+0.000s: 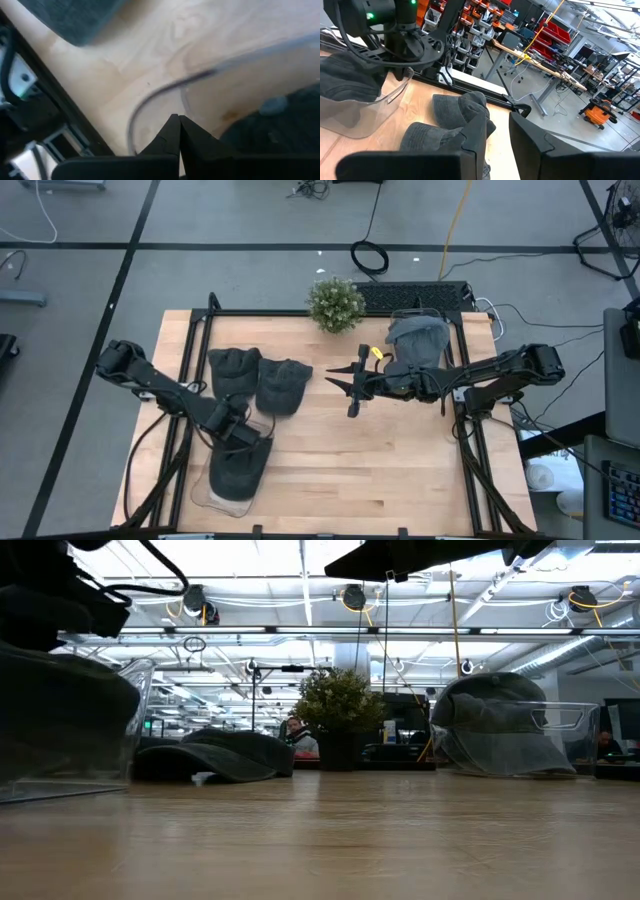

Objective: Pick & Place hat
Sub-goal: Put the right black cap into the bottom transparent bin

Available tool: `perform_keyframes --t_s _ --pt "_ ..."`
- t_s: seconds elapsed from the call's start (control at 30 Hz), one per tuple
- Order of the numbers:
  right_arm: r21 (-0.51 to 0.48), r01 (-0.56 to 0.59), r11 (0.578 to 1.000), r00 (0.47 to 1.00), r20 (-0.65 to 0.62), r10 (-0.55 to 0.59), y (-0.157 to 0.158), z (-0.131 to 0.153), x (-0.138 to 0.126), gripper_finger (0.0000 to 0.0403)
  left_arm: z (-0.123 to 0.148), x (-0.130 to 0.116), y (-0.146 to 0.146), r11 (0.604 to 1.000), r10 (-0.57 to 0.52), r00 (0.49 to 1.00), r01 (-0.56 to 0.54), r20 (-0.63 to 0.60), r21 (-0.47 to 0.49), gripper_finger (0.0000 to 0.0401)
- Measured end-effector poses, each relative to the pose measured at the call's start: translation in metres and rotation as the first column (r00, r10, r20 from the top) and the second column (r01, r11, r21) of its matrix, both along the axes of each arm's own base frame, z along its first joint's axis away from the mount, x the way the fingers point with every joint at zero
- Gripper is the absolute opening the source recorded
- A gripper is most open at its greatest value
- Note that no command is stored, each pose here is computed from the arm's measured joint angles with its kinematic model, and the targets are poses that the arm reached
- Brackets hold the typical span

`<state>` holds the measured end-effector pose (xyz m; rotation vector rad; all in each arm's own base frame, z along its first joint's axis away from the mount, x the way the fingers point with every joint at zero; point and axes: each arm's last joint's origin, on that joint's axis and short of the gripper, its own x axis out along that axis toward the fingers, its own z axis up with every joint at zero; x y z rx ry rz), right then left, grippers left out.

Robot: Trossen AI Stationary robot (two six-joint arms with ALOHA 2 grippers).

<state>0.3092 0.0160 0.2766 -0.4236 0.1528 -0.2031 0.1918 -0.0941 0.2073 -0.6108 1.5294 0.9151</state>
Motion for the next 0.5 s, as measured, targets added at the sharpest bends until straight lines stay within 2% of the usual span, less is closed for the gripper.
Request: perform_keyframes --t_s 0.13,0.5 --pt "0.000 0.000 1.000 1.000 0.000 0.000 0.000 0.000 0.000 0.0075 0.004 -0.001 -0.006 1.000 0.019 1.000 -0.019 0.016 -0.014 0.0001" --pt "0.004 -0.001 1.000 1.000 0.000 0.001 0.000 0.000 0.000 0.0075 0.006 -0.013 -0.015 0.995 0.101 0.993 -0.102 -0.068 -0.013 0.0000"
